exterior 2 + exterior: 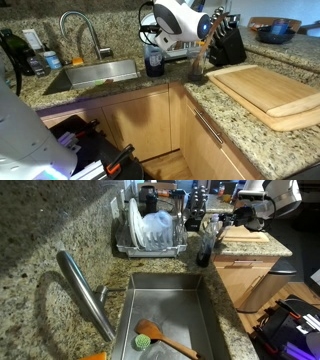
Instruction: Move the bottle forward
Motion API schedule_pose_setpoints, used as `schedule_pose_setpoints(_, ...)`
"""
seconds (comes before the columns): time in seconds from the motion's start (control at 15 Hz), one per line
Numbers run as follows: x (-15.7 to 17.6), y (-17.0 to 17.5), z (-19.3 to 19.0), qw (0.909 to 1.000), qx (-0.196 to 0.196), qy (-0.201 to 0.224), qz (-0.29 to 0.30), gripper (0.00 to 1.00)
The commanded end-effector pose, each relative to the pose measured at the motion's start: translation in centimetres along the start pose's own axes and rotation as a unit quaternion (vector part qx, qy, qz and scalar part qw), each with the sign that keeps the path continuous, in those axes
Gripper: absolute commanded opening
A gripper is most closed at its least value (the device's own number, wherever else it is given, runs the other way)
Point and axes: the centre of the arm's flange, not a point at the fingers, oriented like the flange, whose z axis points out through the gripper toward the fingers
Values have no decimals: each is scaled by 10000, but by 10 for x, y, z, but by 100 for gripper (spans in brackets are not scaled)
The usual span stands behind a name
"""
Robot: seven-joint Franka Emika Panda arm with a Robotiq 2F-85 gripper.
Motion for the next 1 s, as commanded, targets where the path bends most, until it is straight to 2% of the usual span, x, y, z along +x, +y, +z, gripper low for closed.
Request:
schedule_pose_setpoints(0.0, 0, 0, 0, 10000, 0, 0, 0, 100)
schedule_pose_setpoints(0.27, 9, 0, 10, 10000, 44, 55, -18, 100)
schedule_pose_setpoints(0.33, 10, 0, 11, 10000, 59, 46, -24, 75)
schedule_pose_setpoints(0.4, 12, 0, 12, 10000, 30, 65, -31, 73)
schedule_pose_setpoints(0.8, 10, -9, 4, 9997, 222, -33, -98, 31)
schedule_pose_setpoints(0.93, 3, -13, 2, 9994, 297, -129, -140, 21)
